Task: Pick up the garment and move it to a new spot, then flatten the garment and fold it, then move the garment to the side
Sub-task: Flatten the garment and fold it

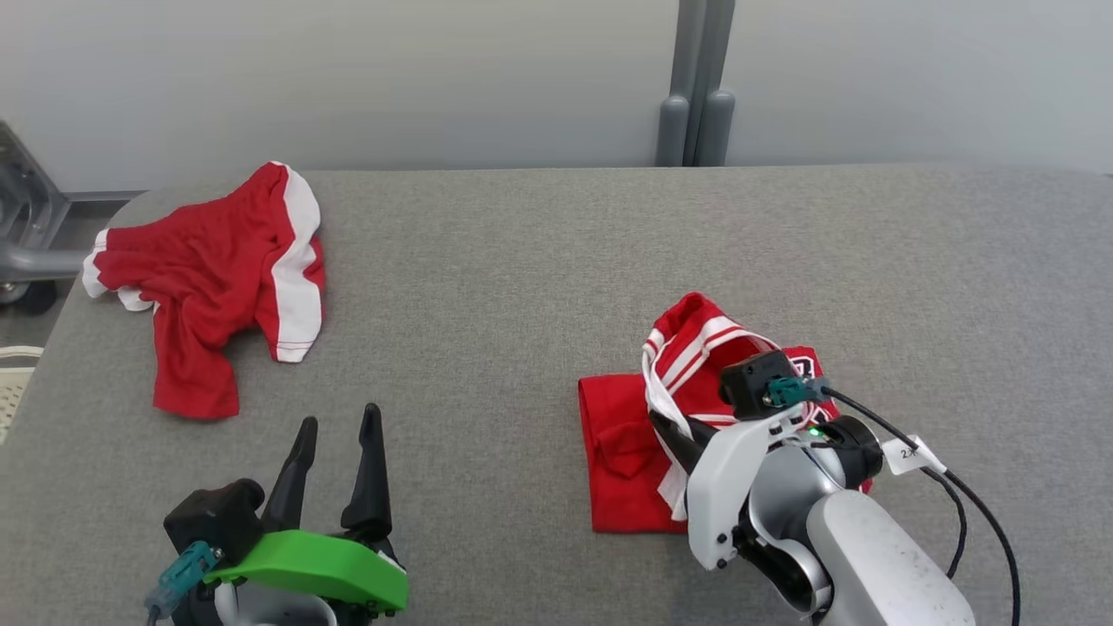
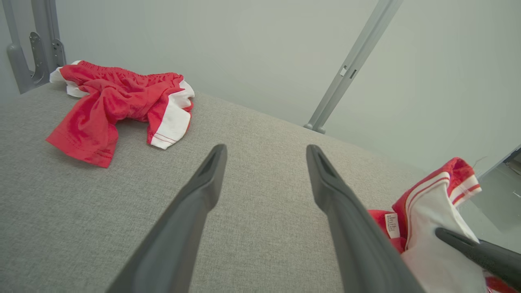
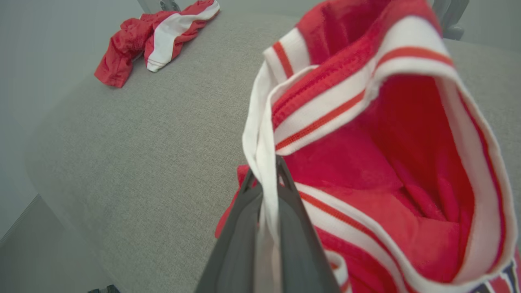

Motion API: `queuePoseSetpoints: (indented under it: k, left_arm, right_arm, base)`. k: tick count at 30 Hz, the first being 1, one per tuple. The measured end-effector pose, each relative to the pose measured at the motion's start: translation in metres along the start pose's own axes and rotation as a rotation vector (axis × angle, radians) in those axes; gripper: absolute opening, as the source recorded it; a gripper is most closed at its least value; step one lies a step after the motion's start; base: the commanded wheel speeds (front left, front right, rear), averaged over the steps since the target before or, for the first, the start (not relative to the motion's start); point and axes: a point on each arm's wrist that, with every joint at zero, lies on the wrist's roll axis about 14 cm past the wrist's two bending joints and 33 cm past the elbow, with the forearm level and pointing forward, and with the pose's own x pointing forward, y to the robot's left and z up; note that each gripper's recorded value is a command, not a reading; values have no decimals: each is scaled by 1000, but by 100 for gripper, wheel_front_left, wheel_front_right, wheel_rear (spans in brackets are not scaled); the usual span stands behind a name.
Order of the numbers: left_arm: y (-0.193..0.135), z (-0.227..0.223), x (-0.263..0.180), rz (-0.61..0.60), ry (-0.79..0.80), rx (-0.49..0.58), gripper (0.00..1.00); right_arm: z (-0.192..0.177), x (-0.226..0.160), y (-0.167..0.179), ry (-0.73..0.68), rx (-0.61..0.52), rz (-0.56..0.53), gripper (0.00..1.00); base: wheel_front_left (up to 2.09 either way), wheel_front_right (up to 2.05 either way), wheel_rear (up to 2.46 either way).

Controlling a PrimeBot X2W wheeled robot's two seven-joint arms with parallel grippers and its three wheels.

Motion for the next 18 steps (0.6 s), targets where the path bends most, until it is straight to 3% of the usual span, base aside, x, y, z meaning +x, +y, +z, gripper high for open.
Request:
queuePoseSetpoints:
  k: [8, 9, 10, 11, 12, 18]
  left_arm:
    - [10, 2, -5, 31, -7, -1, 100]
    - [11, 2, -6, 37, -7, 0, 100]
    - [13, 2, -6, 41, -8, 0, 100]
    - [14, 3, -7, 45, -10, 0, 100]
    - [15, 4, -7, 48, -12, 1, 100]
    - [14, 4, -5, 45, -14, 2, 100]
  right_arm:
    - [-30, 28, 10, 102, -29, 35, 0]
    - [-32, 30, 10, 108, -35, 37, 17]
    - [-33, 32, 11, 112, -40, 41, 44]
    - [-34, 34, 13, 112, -42, 49, 88]
    - [-33, 36, 17, 105, -34, 62, 100]
    - [-17, 37, 37, 47, -30, 129, 100]
  base:
    - [0, 0, 0]
    - [0, 0, 0]
    - [0, 0, 0]
    - [0, 0, 0]
    - [0, 0, 0]
    - [0, 0, 0]
